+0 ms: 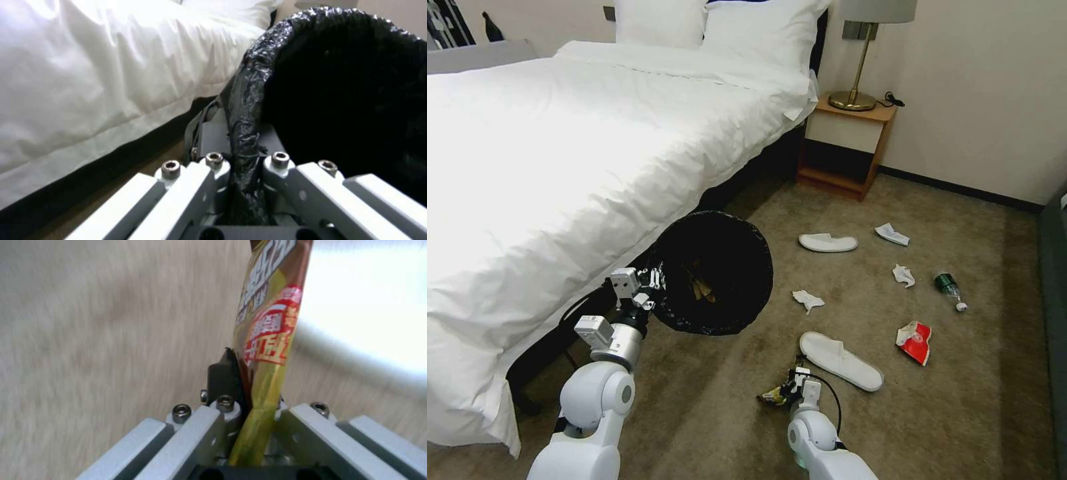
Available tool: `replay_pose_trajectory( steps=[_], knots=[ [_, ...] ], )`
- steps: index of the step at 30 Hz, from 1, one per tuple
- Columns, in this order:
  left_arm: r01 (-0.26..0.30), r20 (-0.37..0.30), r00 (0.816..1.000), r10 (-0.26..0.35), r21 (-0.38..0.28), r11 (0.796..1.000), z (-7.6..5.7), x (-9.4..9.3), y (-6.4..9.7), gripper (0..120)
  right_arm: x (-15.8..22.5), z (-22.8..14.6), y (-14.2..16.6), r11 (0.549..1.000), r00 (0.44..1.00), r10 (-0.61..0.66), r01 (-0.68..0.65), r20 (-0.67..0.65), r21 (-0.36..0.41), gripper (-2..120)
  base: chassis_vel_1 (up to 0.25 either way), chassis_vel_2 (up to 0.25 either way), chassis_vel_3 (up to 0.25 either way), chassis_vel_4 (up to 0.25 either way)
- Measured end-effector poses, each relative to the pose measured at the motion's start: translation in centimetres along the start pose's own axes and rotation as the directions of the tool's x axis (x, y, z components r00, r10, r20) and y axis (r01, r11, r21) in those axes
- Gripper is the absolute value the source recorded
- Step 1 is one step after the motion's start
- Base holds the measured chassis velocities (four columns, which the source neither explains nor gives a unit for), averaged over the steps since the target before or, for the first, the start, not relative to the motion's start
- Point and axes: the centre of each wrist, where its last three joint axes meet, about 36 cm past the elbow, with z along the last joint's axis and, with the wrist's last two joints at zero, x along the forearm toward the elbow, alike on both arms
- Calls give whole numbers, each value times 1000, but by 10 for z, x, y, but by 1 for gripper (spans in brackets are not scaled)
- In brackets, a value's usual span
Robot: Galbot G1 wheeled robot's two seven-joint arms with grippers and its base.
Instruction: Pick up the trash bin, then pick up the garbage on the floor and place it into the trash bin.
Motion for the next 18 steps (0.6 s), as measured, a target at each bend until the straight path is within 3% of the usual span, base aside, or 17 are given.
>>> replay_pose_trajectory(
  steps=[3,4,5,6,18],
  knots=[
    [10,-17,1000,-10,6,1000,2,0,1,3,3,-11,-4,998,997,-4,-1,76,63,0,0,0,0,0],
    [19,-28,999,-19,9,1000,5,0,1,3,3,-16,-11,991,988,-2,-18,155,132,0,0,0,0,0],
    [19,-28,999,-19,9,1000,5,0,1,3,3,-16,-11,991,988,-2,-18,155,132,0,0,0,0,0],
    [26,-41,999,-26,10,1000,8,-1,2,3,3,-23,-17,983,973,-14,-29,230,181,0,0,0,0,0],
    [55,-83,995,-54,9,998,19,-3,6,3,21,-46,-27,979,924,-14,-66,382,195,0,0,0,0,0]
  ],
)
